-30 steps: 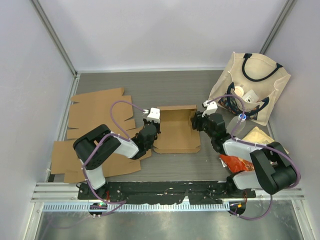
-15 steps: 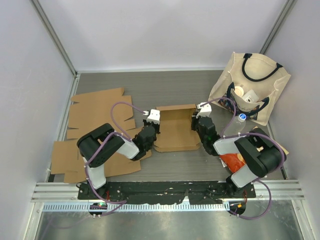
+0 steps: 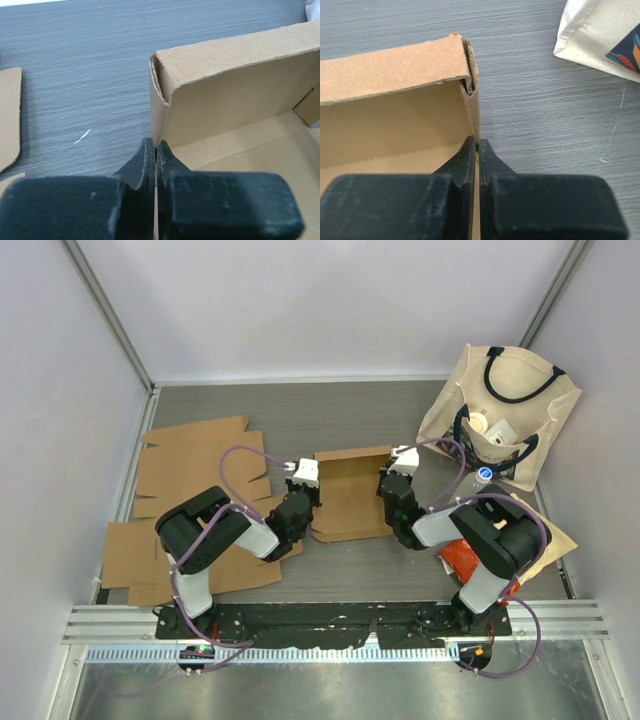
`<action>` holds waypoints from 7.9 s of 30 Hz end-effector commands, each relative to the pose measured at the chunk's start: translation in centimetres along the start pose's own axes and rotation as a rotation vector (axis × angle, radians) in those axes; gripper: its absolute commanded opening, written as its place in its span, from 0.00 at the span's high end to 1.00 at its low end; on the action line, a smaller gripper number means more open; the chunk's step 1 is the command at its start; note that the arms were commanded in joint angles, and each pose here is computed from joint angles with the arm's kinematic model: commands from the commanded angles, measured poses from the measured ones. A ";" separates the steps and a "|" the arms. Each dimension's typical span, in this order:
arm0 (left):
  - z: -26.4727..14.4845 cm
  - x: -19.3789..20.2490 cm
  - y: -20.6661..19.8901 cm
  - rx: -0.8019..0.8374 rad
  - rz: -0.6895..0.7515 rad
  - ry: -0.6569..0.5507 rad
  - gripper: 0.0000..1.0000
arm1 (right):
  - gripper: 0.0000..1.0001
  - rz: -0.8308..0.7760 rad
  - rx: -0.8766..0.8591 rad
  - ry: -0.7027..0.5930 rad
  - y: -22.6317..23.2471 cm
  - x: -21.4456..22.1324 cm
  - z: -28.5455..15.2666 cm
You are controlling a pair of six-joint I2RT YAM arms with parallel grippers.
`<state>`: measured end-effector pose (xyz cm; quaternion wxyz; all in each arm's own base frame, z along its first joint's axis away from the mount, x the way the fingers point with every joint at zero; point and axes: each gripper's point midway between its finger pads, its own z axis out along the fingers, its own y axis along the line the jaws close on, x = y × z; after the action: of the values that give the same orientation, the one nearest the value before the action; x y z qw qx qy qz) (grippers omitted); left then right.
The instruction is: Fold the paper box
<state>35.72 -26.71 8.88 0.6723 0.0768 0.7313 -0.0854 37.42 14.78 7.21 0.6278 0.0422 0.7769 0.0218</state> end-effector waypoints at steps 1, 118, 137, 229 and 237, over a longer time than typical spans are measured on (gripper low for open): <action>-0.2 -0.6 0.1 -0.036 -0.099 -0.040 1.00 | 0.99 0.047 0.328 -0.066 -1.4 -1.6 0.3; 5.2 -3.0 0.6 0.160 0.002 0.141 0.55 | 0.99 0.389 -0.127 0.596 -1.8 3.7 -13.3; 4.3 -2.5 0.2 0.207 0.055 0.088 1.00 | 0.35 0.155 -0.150 0.268 0.1 -7.1 -7.9; -9.9 -6.9 -5.5 0.579 -0.298 0.259 0.44 | 0.41 0.276 -0.128 0.802 -1.2 3.0 -16.8; -13.4 -4.7 -11.1 0.746 -0.124 0.269 0.45 | 0.50 0.339 -0.018 0.831 -2.7 6.9 -16.8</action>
<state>21.68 -31.73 11.96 0.4609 0.2293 0.7850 -0.3447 19.05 12.22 4.29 0.2501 0.1106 0.9542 0.1216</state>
